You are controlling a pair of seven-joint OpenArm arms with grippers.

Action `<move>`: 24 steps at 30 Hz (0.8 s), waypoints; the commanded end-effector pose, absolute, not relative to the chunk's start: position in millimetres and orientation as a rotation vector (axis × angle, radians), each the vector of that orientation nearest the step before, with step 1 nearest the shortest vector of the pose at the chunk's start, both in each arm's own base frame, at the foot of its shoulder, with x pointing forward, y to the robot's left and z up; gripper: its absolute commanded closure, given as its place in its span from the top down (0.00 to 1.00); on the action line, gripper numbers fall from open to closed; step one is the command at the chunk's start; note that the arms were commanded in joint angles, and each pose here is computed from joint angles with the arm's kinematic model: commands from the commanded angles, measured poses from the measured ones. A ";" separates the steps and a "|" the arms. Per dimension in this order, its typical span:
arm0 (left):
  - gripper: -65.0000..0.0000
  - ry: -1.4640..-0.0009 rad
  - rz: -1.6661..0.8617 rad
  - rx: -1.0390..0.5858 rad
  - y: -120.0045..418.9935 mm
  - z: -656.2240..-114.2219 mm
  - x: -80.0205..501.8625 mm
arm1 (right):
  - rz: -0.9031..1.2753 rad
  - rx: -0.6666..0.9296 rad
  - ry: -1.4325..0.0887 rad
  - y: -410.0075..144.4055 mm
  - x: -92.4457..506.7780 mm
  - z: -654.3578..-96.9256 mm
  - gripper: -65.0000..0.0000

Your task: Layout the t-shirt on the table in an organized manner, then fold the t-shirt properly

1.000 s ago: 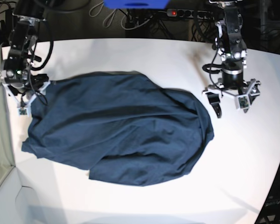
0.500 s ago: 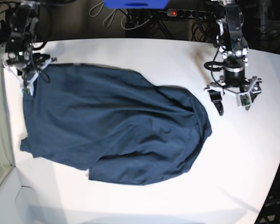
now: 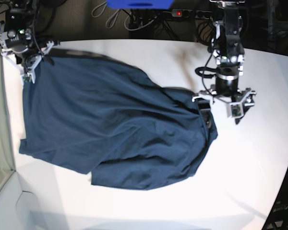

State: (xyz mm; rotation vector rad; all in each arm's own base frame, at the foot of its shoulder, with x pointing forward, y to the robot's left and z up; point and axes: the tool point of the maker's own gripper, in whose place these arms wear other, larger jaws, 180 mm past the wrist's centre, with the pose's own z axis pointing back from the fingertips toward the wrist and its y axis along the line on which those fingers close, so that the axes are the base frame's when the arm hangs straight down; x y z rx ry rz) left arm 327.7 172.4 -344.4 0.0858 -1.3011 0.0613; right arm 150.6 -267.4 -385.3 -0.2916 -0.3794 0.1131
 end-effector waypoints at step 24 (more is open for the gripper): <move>0.81 -1.383 -0.020 -0.010 123.2 -325.2 391.9 | 0.064 -0.401 -0.372 -320.1 133.5 -363.1 0.00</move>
